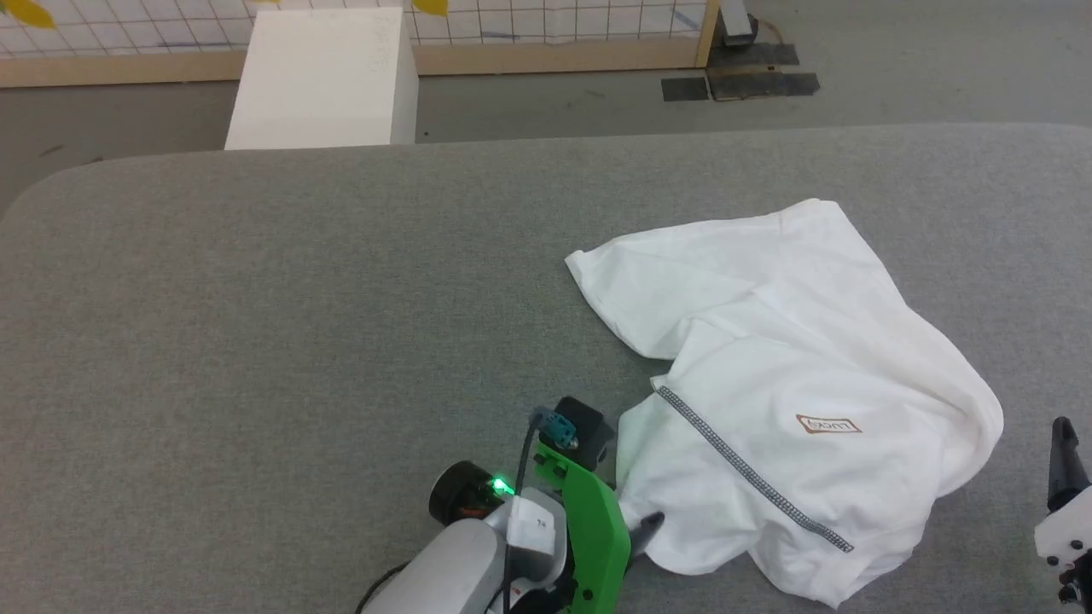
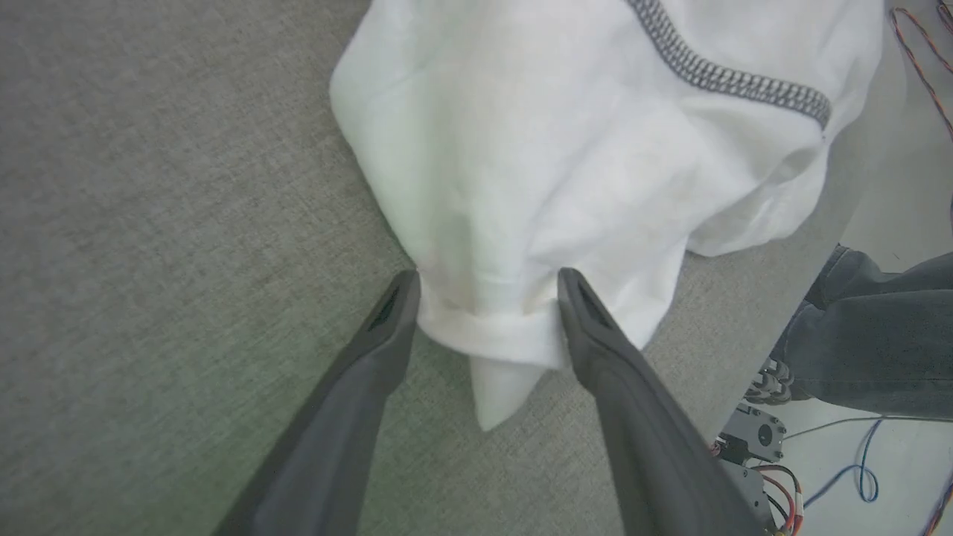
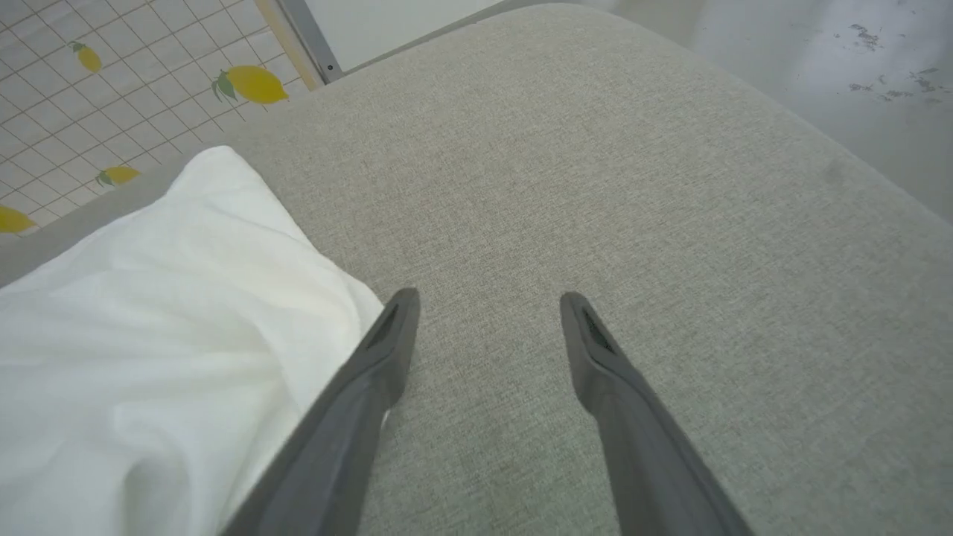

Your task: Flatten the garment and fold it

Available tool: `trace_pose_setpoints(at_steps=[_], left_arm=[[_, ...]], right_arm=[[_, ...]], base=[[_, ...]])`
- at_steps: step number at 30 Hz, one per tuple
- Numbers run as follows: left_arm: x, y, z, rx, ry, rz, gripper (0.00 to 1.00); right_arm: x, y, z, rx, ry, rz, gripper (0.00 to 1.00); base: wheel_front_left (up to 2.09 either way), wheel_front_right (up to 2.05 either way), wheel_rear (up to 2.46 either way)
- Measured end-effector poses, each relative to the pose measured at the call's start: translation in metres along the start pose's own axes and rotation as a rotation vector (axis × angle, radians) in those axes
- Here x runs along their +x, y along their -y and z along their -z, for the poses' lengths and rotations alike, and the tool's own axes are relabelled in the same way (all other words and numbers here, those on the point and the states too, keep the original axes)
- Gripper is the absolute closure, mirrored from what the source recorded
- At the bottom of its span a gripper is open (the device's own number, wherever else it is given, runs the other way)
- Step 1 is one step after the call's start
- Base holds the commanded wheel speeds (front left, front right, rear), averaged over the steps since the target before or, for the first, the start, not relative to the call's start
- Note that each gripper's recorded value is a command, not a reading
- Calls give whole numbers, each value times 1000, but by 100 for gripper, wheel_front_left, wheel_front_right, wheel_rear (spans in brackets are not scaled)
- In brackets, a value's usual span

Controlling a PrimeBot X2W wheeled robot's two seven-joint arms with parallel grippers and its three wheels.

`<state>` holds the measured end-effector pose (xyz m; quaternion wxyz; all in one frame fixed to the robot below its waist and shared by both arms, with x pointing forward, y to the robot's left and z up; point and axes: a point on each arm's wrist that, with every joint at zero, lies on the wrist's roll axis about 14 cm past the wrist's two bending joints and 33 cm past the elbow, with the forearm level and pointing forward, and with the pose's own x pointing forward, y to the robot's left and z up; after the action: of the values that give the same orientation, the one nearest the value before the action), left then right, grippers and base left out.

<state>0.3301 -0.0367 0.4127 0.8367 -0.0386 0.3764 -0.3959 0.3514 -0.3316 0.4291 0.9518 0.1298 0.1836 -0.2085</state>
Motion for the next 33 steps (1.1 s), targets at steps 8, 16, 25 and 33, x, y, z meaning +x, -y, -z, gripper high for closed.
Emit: trace_pose_setpoints(at_steps=[8, 16, 25, 33], left_arm=[[-10, -30, -39, -85, 205, -81, 100], [-111, -127, -139, -167, 677, -406, 100], [-219, -229, -40, -431, 673, -915, 100], [-223, -227, 20, -702, 699, -910, 0]], right_arm=[[5, -7, 9, -11, -18, -15, 0], [10, -49, 12, -41, -32, -127, 0], [10, -105, 18, -87, -48, -276, 0], [8, -138, 26, -120, -67, -363, 0]], base=[[0, 0, 0], [0, 0, 0], [0, 0, 0], [0, 0, 0]])
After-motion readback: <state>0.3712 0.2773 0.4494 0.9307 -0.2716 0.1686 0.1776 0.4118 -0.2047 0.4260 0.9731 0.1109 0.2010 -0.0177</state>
